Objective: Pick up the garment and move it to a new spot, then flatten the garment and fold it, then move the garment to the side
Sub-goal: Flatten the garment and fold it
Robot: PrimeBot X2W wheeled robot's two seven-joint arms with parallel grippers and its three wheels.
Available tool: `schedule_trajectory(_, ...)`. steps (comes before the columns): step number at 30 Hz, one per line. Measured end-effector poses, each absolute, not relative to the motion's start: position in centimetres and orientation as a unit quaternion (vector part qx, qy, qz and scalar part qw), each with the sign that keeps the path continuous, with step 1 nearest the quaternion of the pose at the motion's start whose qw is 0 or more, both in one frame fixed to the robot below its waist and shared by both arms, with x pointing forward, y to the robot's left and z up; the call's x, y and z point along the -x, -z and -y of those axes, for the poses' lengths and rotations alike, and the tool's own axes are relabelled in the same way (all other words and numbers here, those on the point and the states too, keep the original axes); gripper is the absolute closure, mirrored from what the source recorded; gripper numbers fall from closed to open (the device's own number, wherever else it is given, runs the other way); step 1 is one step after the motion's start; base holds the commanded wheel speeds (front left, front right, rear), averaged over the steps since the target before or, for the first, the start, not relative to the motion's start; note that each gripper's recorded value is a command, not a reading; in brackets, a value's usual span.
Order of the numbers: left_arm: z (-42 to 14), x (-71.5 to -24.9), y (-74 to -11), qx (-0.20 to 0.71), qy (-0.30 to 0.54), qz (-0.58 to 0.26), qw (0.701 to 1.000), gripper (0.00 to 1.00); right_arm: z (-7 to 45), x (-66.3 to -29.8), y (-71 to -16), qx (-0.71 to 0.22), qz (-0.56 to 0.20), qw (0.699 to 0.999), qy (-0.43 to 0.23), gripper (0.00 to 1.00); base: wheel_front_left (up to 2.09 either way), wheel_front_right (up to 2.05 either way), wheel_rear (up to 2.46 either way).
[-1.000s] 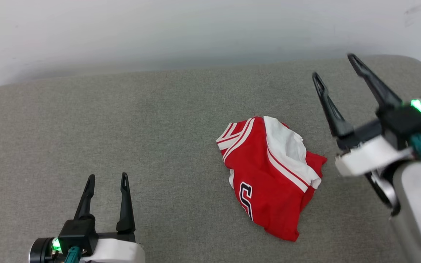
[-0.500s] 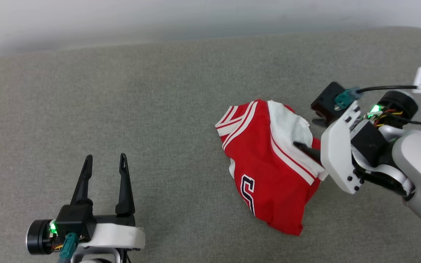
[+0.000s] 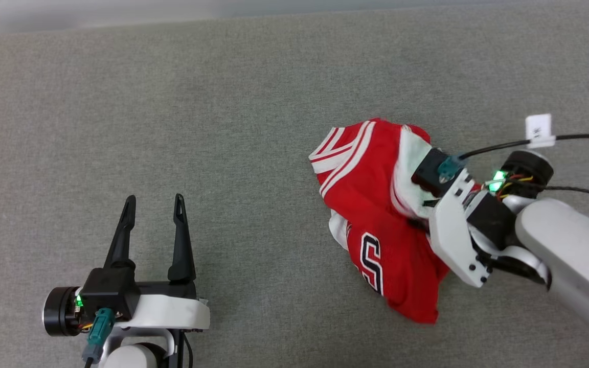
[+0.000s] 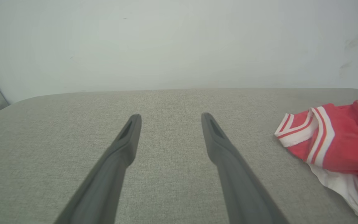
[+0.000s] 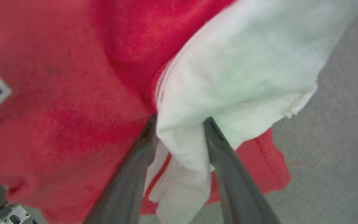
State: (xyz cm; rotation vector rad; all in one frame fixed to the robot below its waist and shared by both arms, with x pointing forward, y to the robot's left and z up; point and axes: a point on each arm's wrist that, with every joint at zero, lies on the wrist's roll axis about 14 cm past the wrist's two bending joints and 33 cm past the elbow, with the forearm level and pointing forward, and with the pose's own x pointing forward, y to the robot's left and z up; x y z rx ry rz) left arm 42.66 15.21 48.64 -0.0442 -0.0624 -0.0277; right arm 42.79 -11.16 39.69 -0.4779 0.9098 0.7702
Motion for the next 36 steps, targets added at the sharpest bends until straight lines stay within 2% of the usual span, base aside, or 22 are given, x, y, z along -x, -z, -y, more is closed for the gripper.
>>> schedule_trajectory(6, -14.9, -42.7, -49.3, 0.026, 0.016, 0.039, 0.999, 0.00, 12.3, -45.8, -44.6, 0.185, -0.324, 0.865, -0.337, 1.00, 0.00, 0.00, 0.00)
schedule_trajectory(9, -14.4, -42.4, -49.6, 0.028, 0.023, 0.042, 0.998, 0.00, 14.7, -47.1, -47.6, 0.163, -0.282, 0.896, -0.302, 1.00, 0.00, 0.00, 0.00)
schedule_trajectory(13, -13.8, -42.4, -49.7, 0.033, 0.033, 0.044, 0.998, 0.00, 19.7, -47.3, -48.4, 0.122, -0.275, 0.924, -0.235, 1.00, 0.00, 0.00, 0.00)
schedule_trajectory(16, -13.5, -42.4, -49.4, 0.035, 0.038, 0.040, 0.998, 0.00, 23.6, -46.5, -46.1, 0.077, -0.309, 0.931, -0.177, 1.00, 0.00, 0.00, 0.00)
schedule_trajectory(21, -13.4, -42.6, -48.7, 0.034, 0.044, 0.030, 0.998, 0.00, 28.8, -43.8, -40.4, 0.019, -0.385, 0.919, -0.082, 1.00, 0.00, 0.00, 0.00)
schedule_trajectory(24, -13.6, -42.7, -48.6, 0.032, 0.043, 0.029, 0.998, 0.00, 29.8, -42.5, -38.0, -0.002, -0.408, 0.911, -0.049, 1.00, 0.00, 0.00, 0.00)
schedule_trajectory(28, -13.5, -42.6, -48.6, 0.031, 0.044, 0.029, 0.998, 0.00, 29.7, -42.5, -37.6, -0.018, -0.394, 0.918, -0.037, 1.00, 0.00, 0.00, 0.00)
schedule_trajectory(29, -13.5, -42.6, -48.7, 0.031, 0.044, 0.030, 0.998, 0.00, 29.6, -42.6, -37.9, -0.018, -0.385, 0.922, -0.037, 0.67, 0.00, 0.00, 0.00)
schedule_trajectory(30, -13.5, -42.5, -48.8, 0.031, 0.046, 0.031, 0.998, 0.00, 29.7, -42.8, -38.3, -0.013, -0.372, 0.927, -0.036, 0.00, 0.00, 0.00, 0.00)
schedule_trajectory(33, -13.5, -42.4, -49.4, 0.027, 0.049, 0.040, 0.998, 0.00, 30.2, -43.4, -40.1, 0.006, -0.325, 0.945, -0.035, 0.00, 0.00, 0.00, 0.00)
schedule_trajectory(36, -13.6, -42.5, -50.4, 0.022, 0.053, 0.054, 0.997, 0.00, 30.9, -44.9, -43.4, 0.013, -0.247, 0.969, -0.029, 0.00, 0.00, 0.00, 0.00)
